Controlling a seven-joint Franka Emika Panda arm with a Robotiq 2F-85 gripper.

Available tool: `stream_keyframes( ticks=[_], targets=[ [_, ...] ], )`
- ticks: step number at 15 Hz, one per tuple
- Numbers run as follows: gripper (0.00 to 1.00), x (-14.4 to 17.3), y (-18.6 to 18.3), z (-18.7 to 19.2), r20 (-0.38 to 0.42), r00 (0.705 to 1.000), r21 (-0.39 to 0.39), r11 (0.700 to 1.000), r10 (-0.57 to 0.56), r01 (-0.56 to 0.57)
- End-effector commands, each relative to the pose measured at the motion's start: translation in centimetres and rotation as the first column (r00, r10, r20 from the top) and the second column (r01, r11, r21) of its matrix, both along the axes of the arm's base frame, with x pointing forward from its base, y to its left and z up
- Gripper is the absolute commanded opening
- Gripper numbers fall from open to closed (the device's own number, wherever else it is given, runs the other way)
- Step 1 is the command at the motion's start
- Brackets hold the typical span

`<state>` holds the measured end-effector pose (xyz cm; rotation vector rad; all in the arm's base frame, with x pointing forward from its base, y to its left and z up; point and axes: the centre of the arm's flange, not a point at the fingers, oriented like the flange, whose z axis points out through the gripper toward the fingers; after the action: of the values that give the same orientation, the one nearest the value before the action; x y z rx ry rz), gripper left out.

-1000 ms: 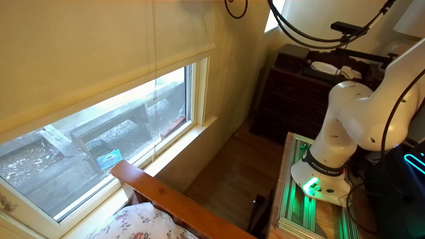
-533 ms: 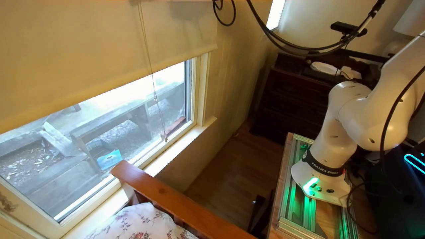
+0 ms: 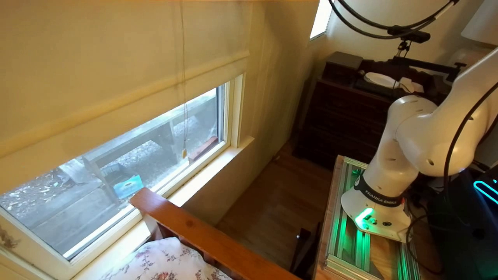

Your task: Close the blinds

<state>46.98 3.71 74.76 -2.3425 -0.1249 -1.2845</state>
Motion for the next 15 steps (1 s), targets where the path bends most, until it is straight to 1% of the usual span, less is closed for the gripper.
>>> stream_keyframes(
  ticks=[1, 7, 8, 9, 11, 12, 13, 14, 15],
  targets=[
    [0.00, -1.5, -4.4, 4.5, 0.051, 0.996, 0.041, 0.997, -0.070, 0.068],
    [0.01, -3.3, -9.8, 9.5, 0.179, 0.971, 0.104, 0.985, -0.157, 0.140],
    [0.24, -3.5, -10.7, 10.2, 0.194, 0.967, 0.115, 0.982, -0.168, 0.148],
    [0.28, -3.7, -11.2, 10.7, 0.201, 0.963, 0.118, 0.980, -0.179, 0.157],
    [0.40, -3.9, -12.2, 11.2, 0.207, 0.959, 0.126, 0.978, -0.192, 0.169],
    [0.48, -3.9, -12.4, 11.2, 0.205, 0.959, 0.124, 0.977, -0.195, 0.172],
    [0.54, -3.8, -12.6, 11.0, 0.197, 0.961, 0.123, 0.977, -0.194, 0.172],
    [0.62, -3.7, -12.6, 10.6, 0.186, 0.964, 0.122, 0.978, -0.189, 0.169],
    [0.69, -3.5, -12.5, 10.2, 0.166, 0.969, 0.115, 0.980, -0.181, 0.164]
  ],
)
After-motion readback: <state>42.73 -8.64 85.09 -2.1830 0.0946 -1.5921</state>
